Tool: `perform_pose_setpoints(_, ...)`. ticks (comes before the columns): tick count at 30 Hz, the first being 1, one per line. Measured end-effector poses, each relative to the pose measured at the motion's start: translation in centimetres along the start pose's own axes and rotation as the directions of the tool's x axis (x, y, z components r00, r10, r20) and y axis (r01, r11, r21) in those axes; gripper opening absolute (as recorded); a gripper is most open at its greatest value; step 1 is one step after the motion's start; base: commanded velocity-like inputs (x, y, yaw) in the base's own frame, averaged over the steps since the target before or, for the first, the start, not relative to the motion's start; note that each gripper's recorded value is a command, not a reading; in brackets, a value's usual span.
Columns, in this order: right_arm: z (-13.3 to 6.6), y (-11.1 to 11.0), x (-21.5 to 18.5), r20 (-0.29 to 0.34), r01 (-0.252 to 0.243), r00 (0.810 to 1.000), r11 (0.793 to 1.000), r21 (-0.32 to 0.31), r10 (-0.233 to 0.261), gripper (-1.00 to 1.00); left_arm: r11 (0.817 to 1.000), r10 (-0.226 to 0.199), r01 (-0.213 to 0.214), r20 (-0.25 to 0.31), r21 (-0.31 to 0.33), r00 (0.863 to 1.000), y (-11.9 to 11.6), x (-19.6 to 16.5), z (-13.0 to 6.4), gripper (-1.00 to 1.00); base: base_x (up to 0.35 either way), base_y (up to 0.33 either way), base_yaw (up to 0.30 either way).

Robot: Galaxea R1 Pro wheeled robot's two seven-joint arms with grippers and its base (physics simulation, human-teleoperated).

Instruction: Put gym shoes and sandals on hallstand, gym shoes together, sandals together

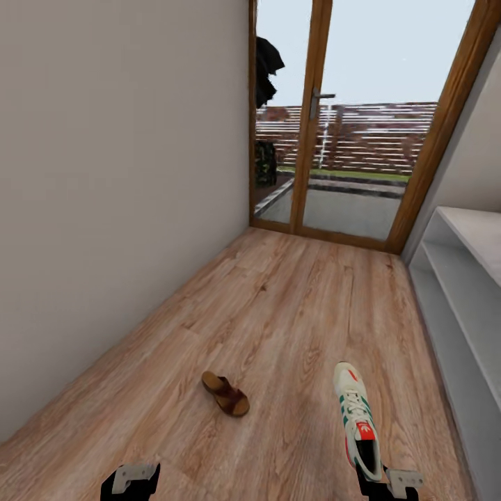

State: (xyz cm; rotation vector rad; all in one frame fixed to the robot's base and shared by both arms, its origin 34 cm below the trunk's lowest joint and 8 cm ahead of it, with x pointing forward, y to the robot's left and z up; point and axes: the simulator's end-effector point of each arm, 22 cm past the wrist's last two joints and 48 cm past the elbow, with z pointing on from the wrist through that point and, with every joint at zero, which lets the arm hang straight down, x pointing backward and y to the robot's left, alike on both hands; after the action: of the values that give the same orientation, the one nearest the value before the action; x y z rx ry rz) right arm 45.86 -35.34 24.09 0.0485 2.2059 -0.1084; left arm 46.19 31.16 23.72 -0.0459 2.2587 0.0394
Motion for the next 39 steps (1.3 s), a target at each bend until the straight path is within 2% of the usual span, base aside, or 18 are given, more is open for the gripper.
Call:
perform_pose_setpoints(17,0.01,-0.01,0.03,-0.002,-0.001,1.0,1.0,0.0,0.001,-1.0,1.0,0.0,0.0,0.0,0.0,1.0,0.01,0.01,0.01,1.0,0.06,0.296,-0.291)
perform_pose_setpoints(33,0.0,0.02,0.04,-0.002,0.0,1.0,1.0,-0.001,0.0,-1.0,1.0,0.0,0.0,0.0,0.0,1.0,0.02,0.01,-0.01,1.0,0.042,0.306,-0.032)
perform_pose_setpoints(39,-0.02,0.02,-0.01,-0.001,-0.001,1.0,1.0,-0.001,0.001,-1.0,1.0,0.001,-0.001,0.002,0.0,1.0,-0.01,-0.09,-0.01,1.0,0.2,0.279,-0.259)
